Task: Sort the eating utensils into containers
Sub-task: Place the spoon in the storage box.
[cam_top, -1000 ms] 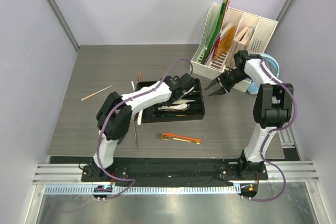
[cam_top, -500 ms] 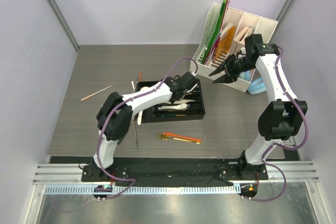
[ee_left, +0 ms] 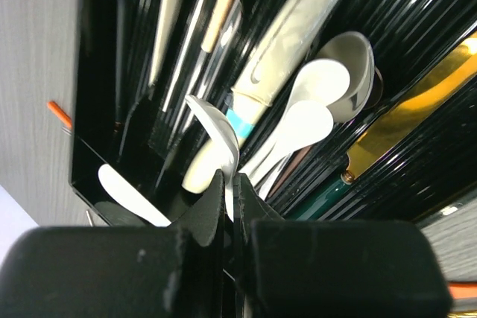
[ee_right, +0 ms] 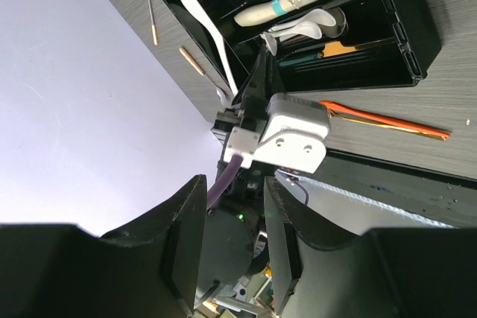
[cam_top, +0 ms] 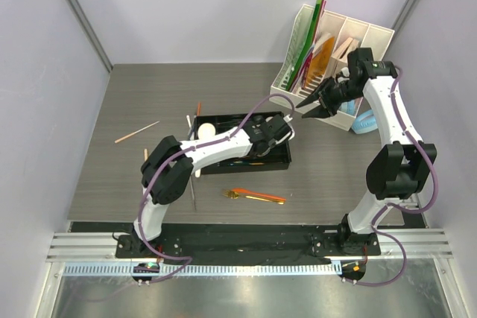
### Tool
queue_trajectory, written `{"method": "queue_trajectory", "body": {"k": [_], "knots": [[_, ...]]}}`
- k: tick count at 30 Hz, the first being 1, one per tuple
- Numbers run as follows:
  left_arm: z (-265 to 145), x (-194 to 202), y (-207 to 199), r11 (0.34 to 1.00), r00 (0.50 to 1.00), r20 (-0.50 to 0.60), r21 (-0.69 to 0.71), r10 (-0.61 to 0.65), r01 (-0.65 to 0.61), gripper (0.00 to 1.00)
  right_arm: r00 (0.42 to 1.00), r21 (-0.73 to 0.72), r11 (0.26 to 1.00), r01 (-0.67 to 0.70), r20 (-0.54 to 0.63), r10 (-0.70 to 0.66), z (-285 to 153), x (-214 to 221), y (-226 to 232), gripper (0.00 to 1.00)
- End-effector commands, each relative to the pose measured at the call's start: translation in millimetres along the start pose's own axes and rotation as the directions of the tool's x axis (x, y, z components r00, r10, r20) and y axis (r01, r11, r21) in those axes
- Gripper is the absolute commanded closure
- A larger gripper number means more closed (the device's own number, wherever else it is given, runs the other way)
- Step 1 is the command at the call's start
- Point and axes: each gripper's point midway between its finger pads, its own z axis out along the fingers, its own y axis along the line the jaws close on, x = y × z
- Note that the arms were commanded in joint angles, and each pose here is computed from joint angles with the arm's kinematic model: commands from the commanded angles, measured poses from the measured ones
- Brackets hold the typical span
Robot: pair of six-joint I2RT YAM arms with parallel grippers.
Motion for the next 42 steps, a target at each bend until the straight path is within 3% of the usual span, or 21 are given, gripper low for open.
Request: {"method": "queue_trajectory", "body": {"k": [1,17,24,31,36,42], "knots": [[0,-5,5,0.999,0.999,0.037,-0.021,-0.024,0.025,1.0,1.0,-0.057,0.998,0.024,0.012,-0.023,-18,9,17,0.58],[20,18,-20,0.998,1.0,-0.016,0.049,-0.026,0.026,1.0,1.0,-0.065,0.998,0.008,0.001,-0.008,-14,11,14,0.58],[19,22,-27,0.996,0.999,-0.027,0.078,-0.036,0.038,0.92,1.0,-0.054,0.999,-0.005,-0.01,0.005,-9,13,6,0.58],[17,24,-25,0.997,0.998,-0.035,0.058,-0.051,0.053,0.85,1.0,-0.052,0.999,-0.007,-0.011,0.006,-8,12,4,0.58],[16,26,-21,0.997,0.997,-0.041,0.029,-0.069,0.07,0.75,1.0,-0.061,0.998,-0.005,-0.011,0.004,-8,11,7,0.58],[9,28,7,0.985,0.992,-0.032,-0.124,-0.126,0.121,0.75,1.0,-0.066,0.998,-0.003,-0.005,0.003,-8,10,9,0.58]]}}
